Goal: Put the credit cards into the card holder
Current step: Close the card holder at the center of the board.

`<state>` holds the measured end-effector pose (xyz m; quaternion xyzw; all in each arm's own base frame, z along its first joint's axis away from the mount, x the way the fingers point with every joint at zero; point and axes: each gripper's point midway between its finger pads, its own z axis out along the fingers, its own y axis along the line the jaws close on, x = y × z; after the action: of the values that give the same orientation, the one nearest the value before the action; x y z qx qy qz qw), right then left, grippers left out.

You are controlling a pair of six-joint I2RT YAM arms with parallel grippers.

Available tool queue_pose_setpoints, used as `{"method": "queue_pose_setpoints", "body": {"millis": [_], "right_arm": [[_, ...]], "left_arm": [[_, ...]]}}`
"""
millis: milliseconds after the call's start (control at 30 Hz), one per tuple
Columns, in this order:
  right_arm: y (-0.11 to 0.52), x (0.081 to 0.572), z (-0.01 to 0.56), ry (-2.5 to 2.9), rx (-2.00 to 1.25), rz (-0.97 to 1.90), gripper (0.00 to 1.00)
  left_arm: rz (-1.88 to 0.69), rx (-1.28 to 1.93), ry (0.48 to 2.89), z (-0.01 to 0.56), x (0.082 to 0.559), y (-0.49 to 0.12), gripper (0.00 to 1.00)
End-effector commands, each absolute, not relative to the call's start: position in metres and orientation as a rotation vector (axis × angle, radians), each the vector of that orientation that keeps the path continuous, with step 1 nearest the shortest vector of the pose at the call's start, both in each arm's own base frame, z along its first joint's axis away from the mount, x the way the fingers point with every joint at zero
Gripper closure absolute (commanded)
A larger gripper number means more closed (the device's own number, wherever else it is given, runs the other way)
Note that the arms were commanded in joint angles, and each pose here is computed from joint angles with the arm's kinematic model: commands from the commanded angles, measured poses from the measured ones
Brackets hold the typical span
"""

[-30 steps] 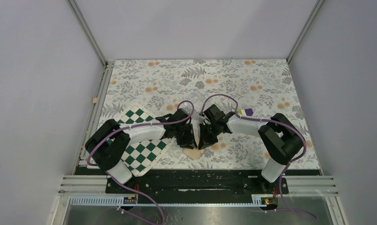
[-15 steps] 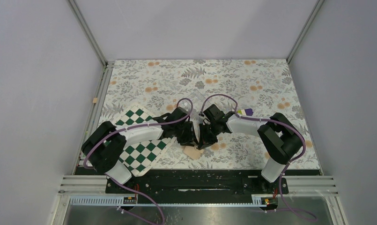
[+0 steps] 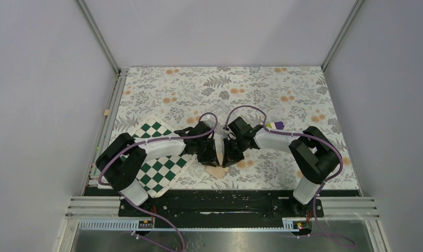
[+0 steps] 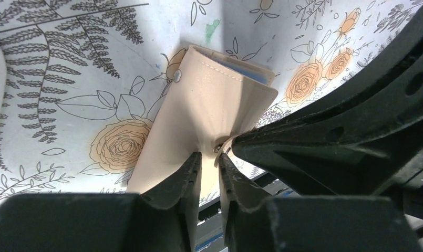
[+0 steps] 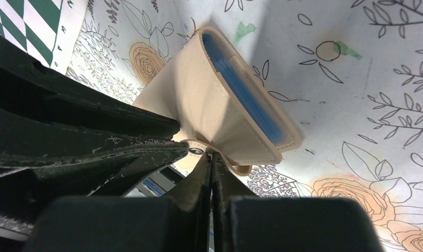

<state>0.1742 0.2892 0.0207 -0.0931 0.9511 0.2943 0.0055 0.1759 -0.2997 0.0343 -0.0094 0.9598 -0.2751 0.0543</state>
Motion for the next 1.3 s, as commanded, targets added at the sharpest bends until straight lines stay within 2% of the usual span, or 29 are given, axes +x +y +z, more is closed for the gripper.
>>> {"method": "queue_pose_setpoints", "body": {"millis": [0, 133, 267, 300, 367, 433, 500, 600, 733, 1000, 1200, 1267], "right_arm": [[0.285, 0.171, 0.006, 3.004, -0.336, 0.846, 1.00], [0.285, 0.171, 0.007, 3.001, -0.335, 0.845, 1.00], [0.285, 0.171, 0.007, 2.997, -0.338, 0.842, 1.00], [0.285, 0.171, 0.007, 2.997, -0.337, 0.843, 1.00], [0.285, 0.171, 0.007, 2.998, -0.336, 0.843, 1.00], [0.285, 0.171, 0.008, 2.995, -0.340, 0.846, 1.00], [0.285, 0.171, 0.008, 2.995, -0.342, 0.847, 1.00], [0.285, 0.171, 0.008, 2.996, -0.339, 0.848, 1.00], [0.285, 0.171, 0.008, 2.995, -0.339, 0.846, 1.00], [0.287, 0.176, 0.023, 2.943, -0.356, 0.862, 0.99], [0.290, 0.182, 0.039, 2.884, -0.363, 0.883, 0.83], [0.293, 0.182, 0.041, 2.880, -0.364, 0.898, 0.83]], "left_arm": [[-0.891, -0.009, 2.884, 0.039, 0.183, -0.309, 0.86], [-0.921, -0.008, 2.874, 0.041, 0.183, -0.312, 1.00], [-0.948, 0.004, 2.867, 0.042, 0.183, -0.315, 1.00], [-0.951, 0.007, 2.867, 0.043, 0.183, -0.315, 0.99], [-0.950, 0.007, 2.872, 0.042, 0.182, -0.315, 0.87], [-0.943, 0.003, 2.873, 0.042, 0.183, -0.315, 0.79], [-0.941, 0.002, 2.875, 0.041, 0.182, -0.314, 0.77], [-0.949, 0.007, 2.871, 0.042, 0.183, -0.315, 0.84], [-0.958, 0.010, 2.869, 0.043, 0.183, -0.317, 1.00], [-0.909, 0.031, 2.834, 0.054, 0.190, -0.313, 1.00], [-0.885, 0.106, 2.813, 0.063, 0.194, -0.312, 1.00], [-0.892, 0.122, 2.810, 0.064, 0.194, -0.313, 1.00]]}}
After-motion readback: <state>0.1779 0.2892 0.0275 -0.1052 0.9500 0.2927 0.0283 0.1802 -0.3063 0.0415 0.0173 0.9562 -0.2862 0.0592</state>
